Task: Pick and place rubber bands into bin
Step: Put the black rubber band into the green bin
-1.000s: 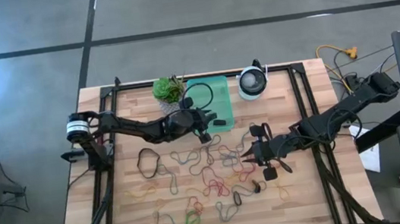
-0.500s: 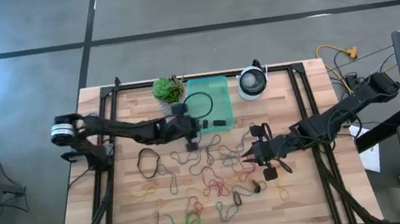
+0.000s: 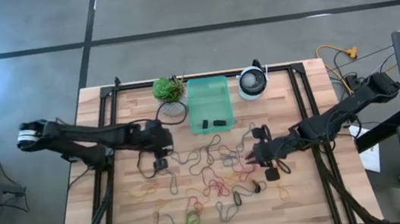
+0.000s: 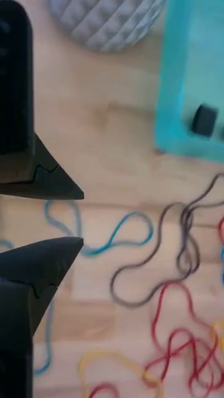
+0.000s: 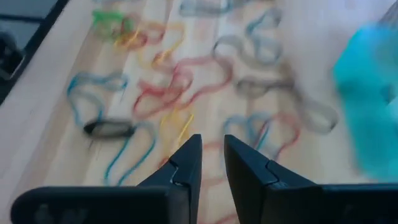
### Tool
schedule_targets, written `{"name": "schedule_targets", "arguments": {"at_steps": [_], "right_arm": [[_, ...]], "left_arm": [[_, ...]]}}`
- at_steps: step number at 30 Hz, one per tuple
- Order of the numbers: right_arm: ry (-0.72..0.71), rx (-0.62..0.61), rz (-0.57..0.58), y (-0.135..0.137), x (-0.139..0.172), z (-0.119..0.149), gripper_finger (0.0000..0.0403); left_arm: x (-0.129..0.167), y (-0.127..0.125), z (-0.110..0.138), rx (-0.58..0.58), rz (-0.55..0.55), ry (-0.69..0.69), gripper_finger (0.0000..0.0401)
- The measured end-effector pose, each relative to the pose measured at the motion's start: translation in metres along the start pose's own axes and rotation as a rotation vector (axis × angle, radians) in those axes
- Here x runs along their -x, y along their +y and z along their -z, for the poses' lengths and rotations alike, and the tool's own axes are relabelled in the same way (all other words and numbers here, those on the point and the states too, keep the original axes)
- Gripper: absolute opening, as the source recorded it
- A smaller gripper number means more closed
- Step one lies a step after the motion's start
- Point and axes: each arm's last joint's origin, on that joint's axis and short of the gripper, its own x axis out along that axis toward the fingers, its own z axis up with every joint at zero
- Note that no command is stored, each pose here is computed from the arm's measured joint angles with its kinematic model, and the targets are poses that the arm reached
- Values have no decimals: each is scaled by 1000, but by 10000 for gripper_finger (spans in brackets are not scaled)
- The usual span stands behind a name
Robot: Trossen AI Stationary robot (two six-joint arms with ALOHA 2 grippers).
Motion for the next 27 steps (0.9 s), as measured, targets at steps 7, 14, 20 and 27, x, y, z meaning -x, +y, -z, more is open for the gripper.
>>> {"name": "schedule_targets", "arguments": {"at_steps": [7, 14, 20, 27], "right_arm": [[108, -191, -117, 3, -6, 20, 63], [166, -281, -184, 21, -13, 32, 63], [185, -318, -199, 34, -36, 39, 63], [303, -354, -137, 38, -60, 54, 71]], "left_arm": [[-7, -6, 24, 33, 28, -3, 91], [-21, -9, 35, 42, 33, 18, 91], [-27, -10, 36, 40, 30, 32, 91], [-30, -10, 38, 39, 30, 36, 91]]}}
